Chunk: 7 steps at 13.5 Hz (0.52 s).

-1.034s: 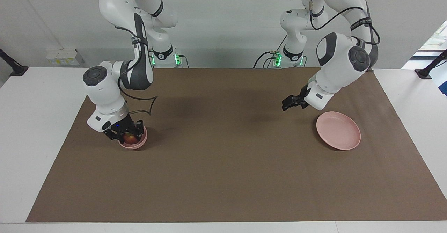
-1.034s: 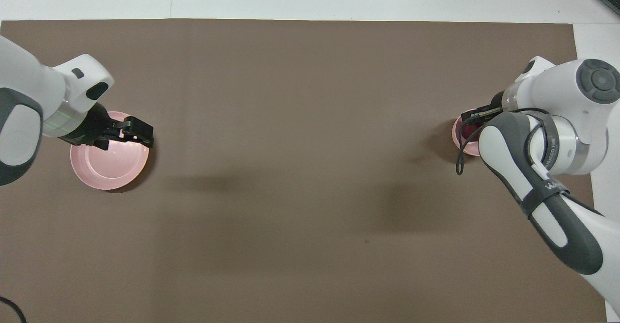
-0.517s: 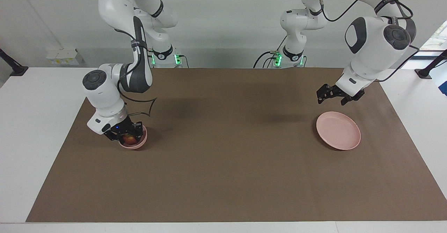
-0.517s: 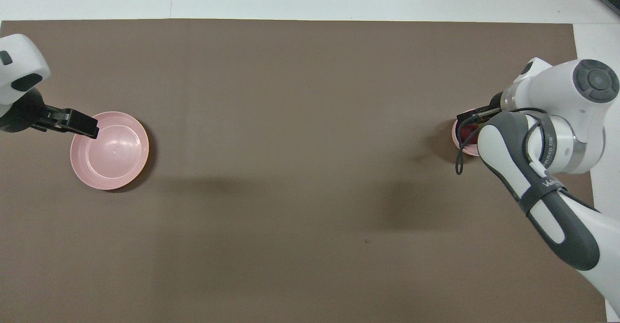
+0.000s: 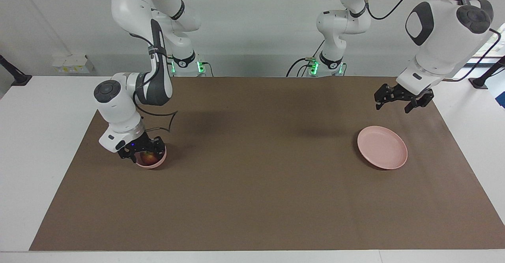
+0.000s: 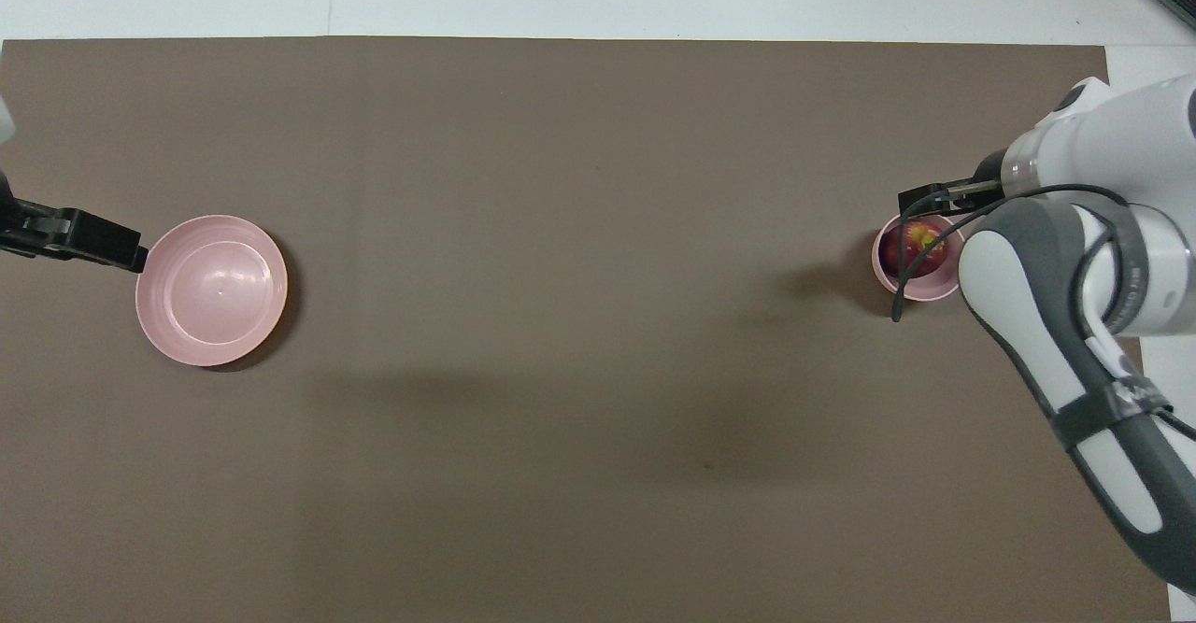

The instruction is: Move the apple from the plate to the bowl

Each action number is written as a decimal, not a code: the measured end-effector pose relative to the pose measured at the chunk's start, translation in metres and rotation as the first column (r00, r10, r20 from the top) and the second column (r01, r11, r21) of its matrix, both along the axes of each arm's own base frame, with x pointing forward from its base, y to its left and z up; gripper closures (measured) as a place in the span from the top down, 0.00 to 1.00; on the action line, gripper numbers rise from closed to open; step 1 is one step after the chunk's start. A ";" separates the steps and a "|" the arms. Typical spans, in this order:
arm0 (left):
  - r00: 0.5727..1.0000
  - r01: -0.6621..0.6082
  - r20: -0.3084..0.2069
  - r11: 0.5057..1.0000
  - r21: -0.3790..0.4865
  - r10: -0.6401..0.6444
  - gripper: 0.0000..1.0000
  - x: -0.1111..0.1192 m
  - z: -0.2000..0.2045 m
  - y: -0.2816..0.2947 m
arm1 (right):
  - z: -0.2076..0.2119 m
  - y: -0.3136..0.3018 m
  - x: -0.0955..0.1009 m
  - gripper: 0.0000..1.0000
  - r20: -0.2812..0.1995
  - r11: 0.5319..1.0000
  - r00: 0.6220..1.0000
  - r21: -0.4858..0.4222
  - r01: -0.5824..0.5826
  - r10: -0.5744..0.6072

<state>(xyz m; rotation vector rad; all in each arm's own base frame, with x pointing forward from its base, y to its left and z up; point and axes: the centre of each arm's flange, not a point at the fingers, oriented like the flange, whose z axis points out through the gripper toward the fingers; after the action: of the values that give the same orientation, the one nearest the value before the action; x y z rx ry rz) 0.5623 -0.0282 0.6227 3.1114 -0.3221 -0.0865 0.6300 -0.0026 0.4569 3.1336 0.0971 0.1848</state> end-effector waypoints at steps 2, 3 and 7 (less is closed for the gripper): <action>1.000 -0.005 -0.008 1.000 0.000 0.005 1.00 -0.002 0.001 0.003 | 0.049 0.004 -0.013 1.00 -0.018 0.999 0.999 0.007 0.040 -0.040; 1.000 -0.013 -0.009 1.000 0.001 0.013 1.00 -0.002 0.001 0.007 | 0.076 0.003 -0.023 1.00 -0.022 0.999 0.999 0.009 0.049 -0.049; 0.999 -0.040 -0.005 0.999 -0.015 0.040 1.00 -0.001 0.001 0.021 | 0.176 -0.006 -0.069 1.00 -0.066 0.998 0.995 0.012 0.070 -0.069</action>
<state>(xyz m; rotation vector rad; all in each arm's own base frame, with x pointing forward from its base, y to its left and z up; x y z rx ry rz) 0.5611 -0.0072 0.6238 3.1009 -0.2588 -0.0901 0.5610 -0.0083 0.6325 3.1516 -0.0127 0.0833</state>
